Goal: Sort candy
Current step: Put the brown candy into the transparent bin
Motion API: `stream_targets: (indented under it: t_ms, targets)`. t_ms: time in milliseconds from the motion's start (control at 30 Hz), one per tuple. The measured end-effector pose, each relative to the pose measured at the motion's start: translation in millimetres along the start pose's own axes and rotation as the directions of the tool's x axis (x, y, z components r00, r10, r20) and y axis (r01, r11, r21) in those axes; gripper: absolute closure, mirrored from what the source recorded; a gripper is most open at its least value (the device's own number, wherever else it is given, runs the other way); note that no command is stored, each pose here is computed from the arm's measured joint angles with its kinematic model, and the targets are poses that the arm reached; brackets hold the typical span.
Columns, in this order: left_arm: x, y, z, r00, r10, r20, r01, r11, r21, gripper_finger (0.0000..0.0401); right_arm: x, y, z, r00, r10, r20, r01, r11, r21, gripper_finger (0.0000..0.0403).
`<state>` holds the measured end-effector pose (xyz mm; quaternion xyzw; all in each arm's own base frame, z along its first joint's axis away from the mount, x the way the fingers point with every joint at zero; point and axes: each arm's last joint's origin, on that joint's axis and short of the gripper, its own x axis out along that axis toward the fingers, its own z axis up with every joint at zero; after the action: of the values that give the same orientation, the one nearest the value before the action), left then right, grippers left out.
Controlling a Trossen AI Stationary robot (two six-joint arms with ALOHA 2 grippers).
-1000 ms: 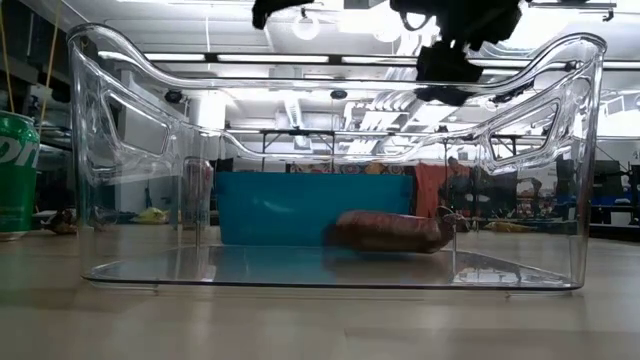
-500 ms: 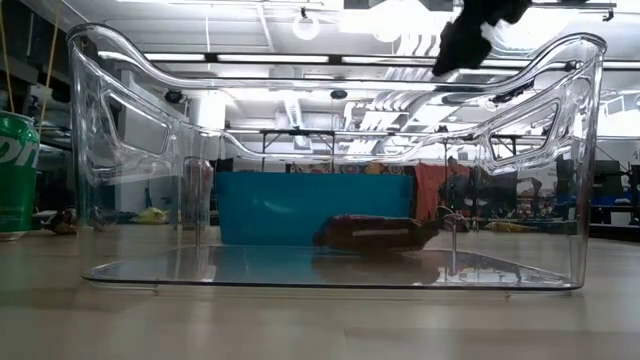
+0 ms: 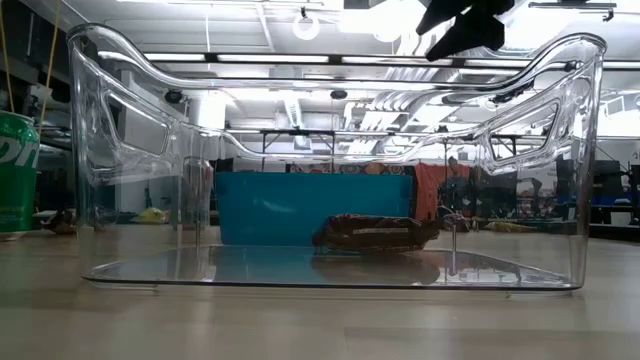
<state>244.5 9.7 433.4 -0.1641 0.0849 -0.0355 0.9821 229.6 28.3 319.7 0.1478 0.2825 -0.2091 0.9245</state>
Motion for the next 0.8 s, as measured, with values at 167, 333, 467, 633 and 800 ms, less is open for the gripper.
stream_targets:
  t_ms: [167, 333, 467, 633, 800]
  targets:
    - [-12, -14, -5, 0.981, -0.170, -0.090, 0.161, 0.982, -0.099, 0.0169, 4, -4, 2, 1.000, -0.024, 0.001, 0.024, 0.999, 0.039, 0.0133]
    - [-15, -34, -24, 0.925, -0.283, -0.253, 0.232, 0.949, -0.215, 0.0169, 4, -5, 3, 1.000, -0.024, 0.001, 0.023, 0.996, 0.085, 0.0133]
    - [-19, -48, -53, 0.840, -0.259, -0.477, 0.150, 0.955, -0.255, 0.0169, 4, -4, 2, 1.000, -0.015, -0.004, 0.016, 0.987, 0.158, 0.0133]
    - [-16, -67, -91, 0.698, -0.133, -0.704, -0.094, 0.957, -0.274, 0.0169, 4, -3, 1, 0.999, 0.032, -0.033, -0.025, 0.980, 0.196, 0.0133]
    - [3, -99, -143, 0.548, -0.132, -0.826, -0.232, 0.925, -0.302, 0.0169, 4, -3, 0, 0.997, 0.051, -0.055, -0.043, 0.990, 0.131, 0.0133]
